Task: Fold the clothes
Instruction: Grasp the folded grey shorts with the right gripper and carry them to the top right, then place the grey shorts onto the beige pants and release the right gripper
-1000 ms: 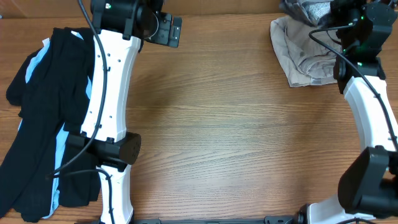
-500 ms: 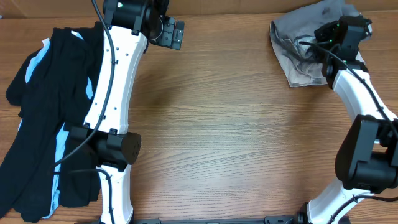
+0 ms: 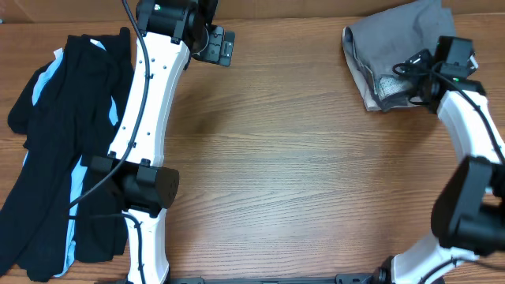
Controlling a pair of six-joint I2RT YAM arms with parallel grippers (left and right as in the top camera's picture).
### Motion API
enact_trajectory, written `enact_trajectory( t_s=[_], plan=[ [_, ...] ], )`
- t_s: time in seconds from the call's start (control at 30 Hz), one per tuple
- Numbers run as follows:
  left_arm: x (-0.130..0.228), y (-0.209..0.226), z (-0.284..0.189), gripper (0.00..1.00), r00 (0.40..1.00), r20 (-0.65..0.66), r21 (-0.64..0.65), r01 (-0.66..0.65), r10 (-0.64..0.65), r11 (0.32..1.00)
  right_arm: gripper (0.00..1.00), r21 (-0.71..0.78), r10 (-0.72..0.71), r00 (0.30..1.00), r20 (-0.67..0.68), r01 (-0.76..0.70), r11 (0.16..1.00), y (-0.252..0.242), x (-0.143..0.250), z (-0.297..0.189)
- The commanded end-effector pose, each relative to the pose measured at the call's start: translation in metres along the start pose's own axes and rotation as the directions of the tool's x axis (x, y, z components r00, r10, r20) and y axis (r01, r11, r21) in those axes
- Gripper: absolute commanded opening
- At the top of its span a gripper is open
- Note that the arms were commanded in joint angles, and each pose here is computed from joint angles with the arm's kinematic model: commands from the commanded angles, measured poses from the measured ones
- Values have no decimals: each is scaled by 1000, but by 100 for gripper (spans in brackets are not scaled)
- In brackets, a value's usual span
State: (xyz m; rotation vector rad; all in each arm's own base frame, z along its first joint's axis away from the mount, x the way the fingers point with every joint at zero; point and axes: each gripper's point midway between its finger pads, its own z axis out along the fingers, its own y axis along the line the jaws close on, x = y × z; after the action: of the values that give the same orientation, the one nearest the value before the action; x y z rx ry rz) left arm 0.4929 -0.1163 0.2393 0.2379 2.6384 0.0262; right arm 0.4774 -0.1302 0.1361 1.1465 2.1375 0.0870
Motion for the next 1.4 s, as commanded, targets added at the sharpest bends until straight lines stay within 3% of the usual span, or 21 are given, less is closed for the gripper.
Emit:
enact_trajectory(
  t_s=[0.0, 0.2, 0.33, 0.57, 0.9, 1.13, 1.37],
  plan=[
    [1, 4, 3, 100, 1000, -6, -12, 17, -17, 1000, 99, -115, -169, 968, 183, 192, 975, 31, -51, -88],
    [1, 4, 3, 100, 1000, -7, -12, 17, -17, 1000, 100, -185, -311, 865, 393, 405, 895, 55, -80, -183],
    [1, 4, 3, 100, 1000, -7, -12, 17, -17, 1000, 100, -171, -356, 815, 457, 474, 864, 64, -90, -188],
    [1, 4, 3, 100, 1000, -6, -12, 17, -17, 1000, 100, -323, -436, 833, 339, 539, 778, 80, -50, -171],
    [1, 4, 3, 100, 1000, -6, -12, 17, -17, 1000, 100, -588, -496, 848, 184, 500, 636, 64, 31, -281],
    [1, 4, 3, 100, 1000, -6, -12, 17, -17, 1000, 100, -584, -520, 852, 54, 449, 676, 25, 72, -314],
    [1, 4, 3, 100, 1000, -7, -12, 17, -17, 1000, 100, -527, -522, 853, -10, 439, 728, 7, 80, -310]
  ],
)
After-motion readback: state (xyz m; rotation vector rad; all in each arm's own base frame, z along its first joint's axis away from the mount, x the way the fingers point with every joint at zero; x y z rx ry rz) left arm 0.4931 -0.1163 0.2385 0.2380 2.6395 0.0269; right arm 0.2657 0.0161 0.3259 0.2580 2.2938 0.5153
